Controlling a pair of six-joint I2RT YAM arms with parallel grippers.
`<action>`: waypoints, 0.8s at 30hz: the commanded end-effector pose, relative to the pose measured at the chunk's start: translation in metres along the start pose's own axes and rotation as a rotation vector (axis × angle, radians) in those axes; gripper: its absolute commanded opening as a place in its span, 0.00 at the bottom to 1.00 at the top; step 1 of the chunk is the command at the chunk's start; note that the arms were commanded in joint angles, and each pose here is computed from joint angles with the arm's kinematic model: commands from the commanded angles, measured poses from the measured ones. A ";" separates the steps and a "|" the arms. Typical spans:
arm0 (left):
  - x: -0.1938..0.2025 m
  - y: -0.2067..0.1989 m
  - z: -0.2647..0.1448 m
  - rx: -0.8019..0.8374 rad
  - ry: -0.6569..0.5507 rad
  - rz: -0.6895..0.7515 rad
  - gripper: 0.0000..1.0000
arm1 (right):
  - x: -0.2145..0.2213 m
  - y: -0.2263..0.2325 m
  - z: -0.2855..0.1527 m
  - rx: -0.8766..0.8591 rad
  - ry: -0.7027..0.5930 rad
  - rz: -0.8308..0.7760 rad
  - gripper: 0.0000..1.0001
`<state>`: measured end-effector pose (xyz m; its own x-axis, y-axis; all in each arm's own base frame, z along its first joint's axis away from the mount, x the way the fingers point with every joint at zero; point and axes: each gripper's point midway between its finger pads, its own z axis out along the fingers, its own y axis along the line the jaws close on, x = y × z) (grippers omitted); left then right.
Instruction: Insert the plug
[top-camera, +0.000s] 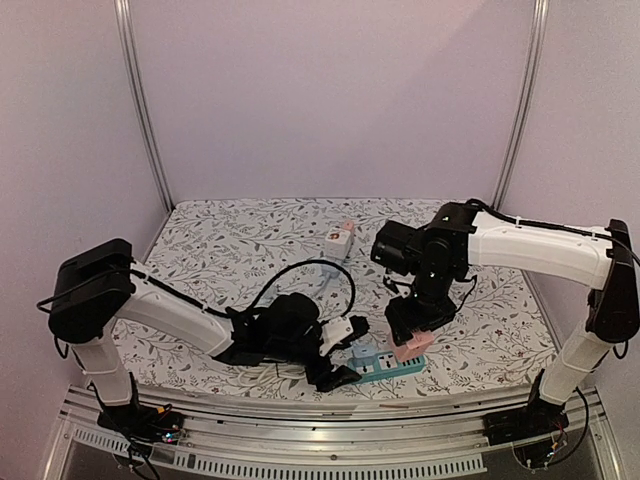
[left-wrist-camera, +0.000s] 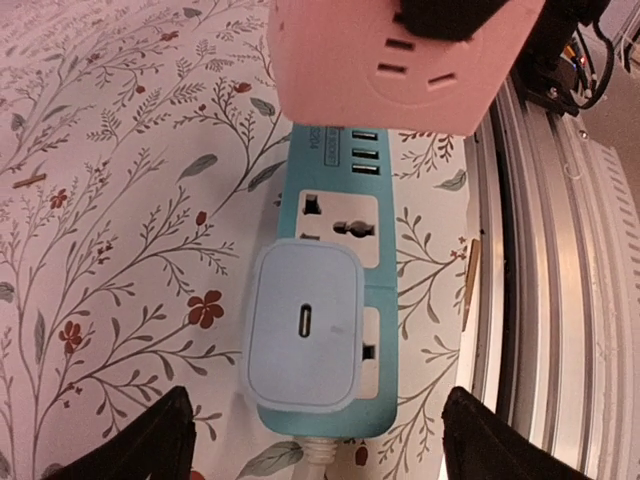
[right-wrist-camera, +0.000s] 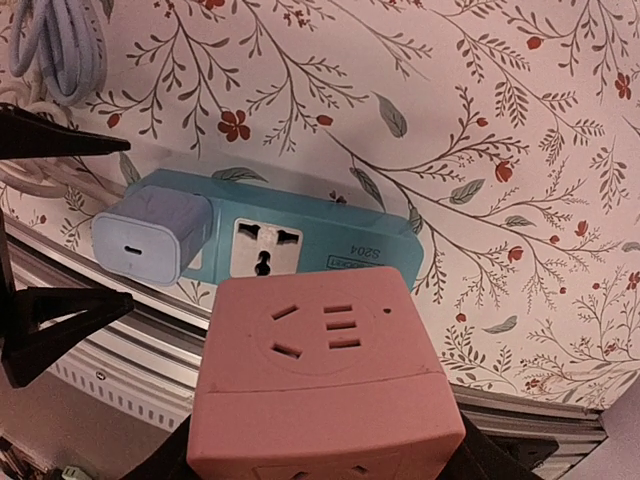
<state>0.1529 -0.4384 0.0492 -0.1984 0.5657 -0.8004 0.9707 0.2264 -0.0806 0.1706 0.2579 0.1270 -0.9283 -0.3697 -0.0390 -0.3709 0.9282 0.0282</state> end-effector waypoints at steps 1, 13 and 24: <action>-0.022 -0.001 -0.025 -0.038 -0.093 -0.003 0.93 | -0.002 0.012 -0.012 -0.065 0.012 0.079 0.00; -0.027 0.043 -0.075 -0.301 -0.203 -0.028 0.99 | 0.000 0.028 -0.002 -0.010 0.068 0.139 0.00; -0.030 0.064 -0.120 -0.429 -0.325 -0.074 0.99 | 0.000 0.031 0.007 0.007 0.091 0.172 0.00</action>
<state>0.1940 -0.3572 0.1241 -0.1574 0.3446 -0.9254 0.8406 0.5386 0.0576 0.1600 0.2820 0.1208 -0.9713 -0.2339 0.0437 -0.2331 0.9722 0.0233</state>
